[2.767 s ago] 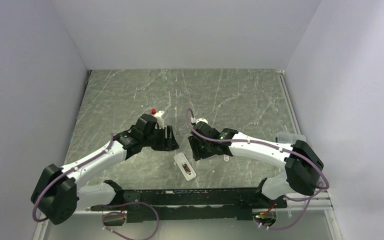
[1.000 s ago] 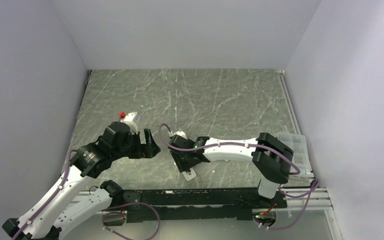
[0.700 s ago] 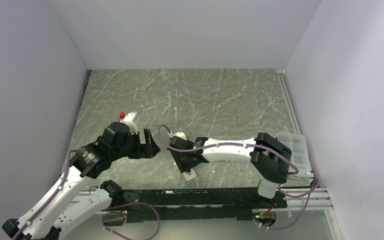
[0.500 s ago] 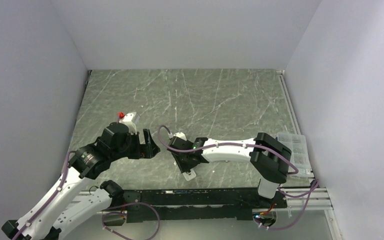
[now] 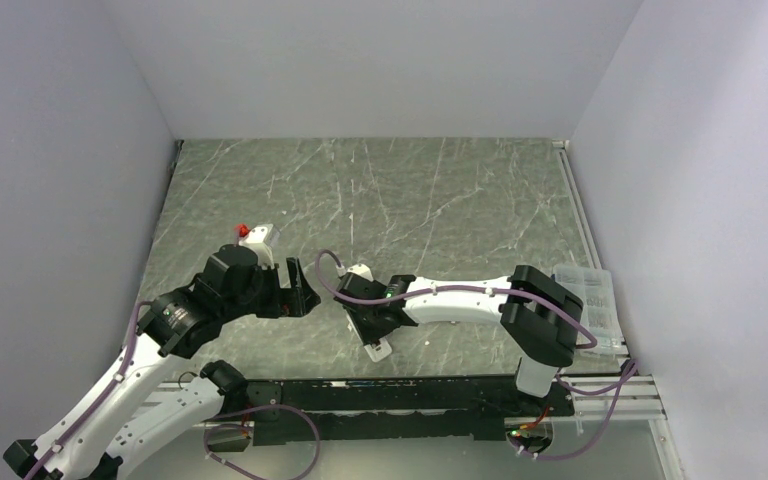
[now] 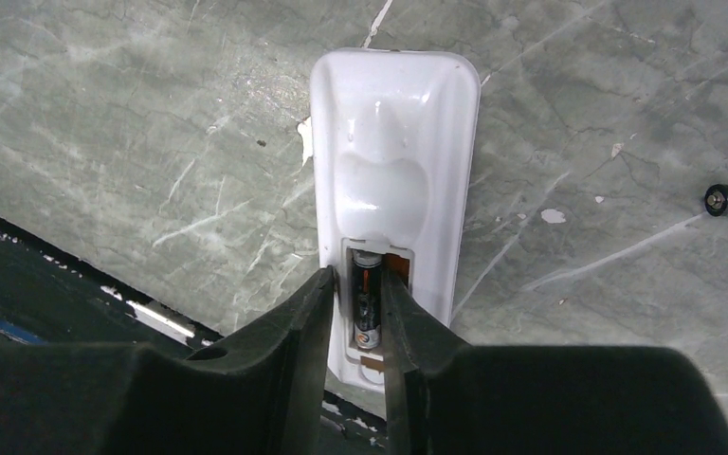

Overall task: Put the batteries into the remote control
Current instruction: Load the battery into the remote control.

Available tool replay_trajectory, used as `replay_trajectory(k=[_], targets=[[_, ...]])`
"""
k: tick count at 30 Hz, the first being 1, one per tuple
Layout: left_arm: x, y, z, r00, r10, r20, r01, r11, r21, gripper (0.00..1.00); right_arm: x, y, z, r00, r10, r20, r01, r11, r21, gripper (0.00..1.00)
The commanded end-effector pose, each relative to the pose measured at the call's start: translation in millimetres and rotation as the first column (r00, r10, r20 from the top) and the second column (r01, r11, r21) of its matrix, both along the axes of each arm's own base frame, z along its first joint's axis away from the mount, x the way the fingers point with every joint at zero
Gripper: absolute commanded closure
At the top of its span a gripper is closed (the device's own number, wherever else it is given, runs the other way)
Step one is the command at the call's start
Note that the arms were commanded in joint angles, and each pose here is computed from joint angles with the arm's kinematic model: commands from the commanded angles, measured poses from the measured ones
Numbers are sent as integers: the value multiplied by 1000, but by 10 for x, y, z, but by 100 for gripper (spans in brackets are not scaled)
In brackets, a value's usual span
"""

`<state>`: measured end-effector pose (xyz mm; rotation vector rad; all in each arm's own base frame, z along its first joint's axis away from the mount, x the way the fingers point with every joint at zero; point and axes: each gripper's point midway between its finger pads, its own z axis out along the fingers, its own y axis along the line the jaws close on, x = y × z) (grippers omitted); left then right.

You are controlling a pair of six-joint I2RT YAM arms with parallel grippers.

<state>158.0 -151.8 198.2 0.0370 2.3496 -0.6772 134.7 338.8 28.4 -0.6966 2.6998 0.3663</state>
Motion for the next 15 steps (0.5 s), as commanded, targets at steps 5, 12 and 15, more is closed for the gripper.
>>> replay_trajectory(k=[5, 12, 15], targets=[[9, -23, 110, 1000, -7, 27, 7, 1000, -21, 6, 76, 42, 80, 999, -28, 34, 28, 1000, -5, 62], [14, -26, 105, 1000, -8, 27, 8, 1000, -20, 6, 126, 67, 218, 997, -38, 61, 38, 999, 9, 56], [13, -27, 100, 1000, -8, 26, 8, 1000, -20, 6, 147, 79, 302, 996, -44, 75, 43, 999, 18, 54]])
